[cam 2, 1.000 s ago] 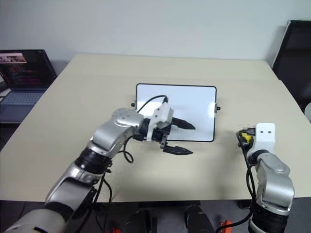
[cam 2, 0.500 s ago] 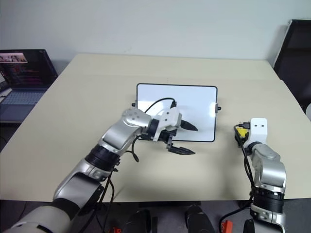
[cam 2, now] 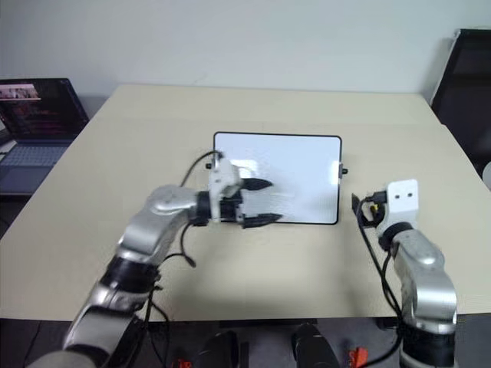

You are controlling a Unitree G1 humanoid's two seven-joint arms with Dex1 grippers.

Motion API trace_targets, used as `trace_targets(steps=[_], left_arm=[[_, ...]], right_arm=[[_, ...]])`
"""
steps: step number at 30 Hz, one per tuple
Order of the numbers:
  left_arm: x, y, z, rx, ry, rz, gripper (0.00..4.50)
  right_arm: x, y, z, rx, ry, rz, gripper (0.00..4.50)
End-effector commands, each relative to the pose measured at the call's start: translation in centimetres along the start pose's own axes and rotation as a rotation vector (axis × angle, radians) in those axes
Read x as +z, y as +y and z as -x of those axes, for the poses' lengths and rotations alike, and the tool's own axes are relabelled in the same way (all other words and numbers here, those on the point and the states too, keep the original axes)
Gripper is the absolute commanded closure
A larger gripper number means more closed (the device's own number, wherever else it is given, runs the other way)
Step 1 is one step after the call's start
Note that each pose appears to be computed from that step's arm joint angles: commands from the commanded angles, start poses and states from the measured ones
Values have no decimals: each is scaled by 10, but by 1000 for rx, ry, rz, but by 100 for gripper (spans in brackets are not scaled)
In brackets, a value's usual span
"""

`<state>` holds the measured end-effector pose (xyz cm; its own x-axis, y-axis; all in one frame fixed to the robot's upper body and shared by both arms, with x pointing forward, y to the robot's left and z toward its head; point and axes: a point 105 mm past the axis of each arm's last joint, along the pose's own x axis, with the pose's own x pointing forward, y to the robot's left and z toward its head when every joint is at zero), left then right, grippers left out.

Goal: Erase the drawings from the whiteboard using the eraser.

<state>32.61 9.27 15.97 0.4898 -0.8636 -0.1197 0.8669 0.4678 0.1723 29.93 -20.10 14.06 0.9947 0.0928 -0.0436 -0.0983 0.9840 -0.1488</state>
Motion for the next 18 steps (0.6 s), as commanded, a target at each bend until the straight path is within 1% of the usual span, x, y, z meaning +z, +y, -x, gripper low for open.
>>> trace_targets(steps=[1,3,6,7,10,12,13,15,16,18], left_arm=[[22,10,28,256,-110,27,0],[13,17,43,408,-108,70,0],[-12,14,64,510,-64,141,0],[-18,16,70,553,-55,139,0],[-30,27,91,733,-55,95,0],[-38,34,105,835,-65,120,0],[-40,35,108,863,-72,134,0],[-42,36,111,887,-74,137,0],[-41,35,105,889,-71,131,0],[-41,38,111,901,-68,112,0]], right_arm=[[12,1,18,-68,-140,18,3],[1,3,25,-83,-153,41,3],[-18,7,33,-76,-151,32,3],[-23,7,34,-77,-150,-14,3],[-36,-1,34,-88,-139,-75,3],[-40,-5,34,-90,-134,-113,3],[-40,-7,34,-79,-134,-120,3],[-40,-6,34,-55,-135,-110,3],[-40,-12,33,-49,-132,-97,3],[-34,-12,41,-40,-133,-81,3]])
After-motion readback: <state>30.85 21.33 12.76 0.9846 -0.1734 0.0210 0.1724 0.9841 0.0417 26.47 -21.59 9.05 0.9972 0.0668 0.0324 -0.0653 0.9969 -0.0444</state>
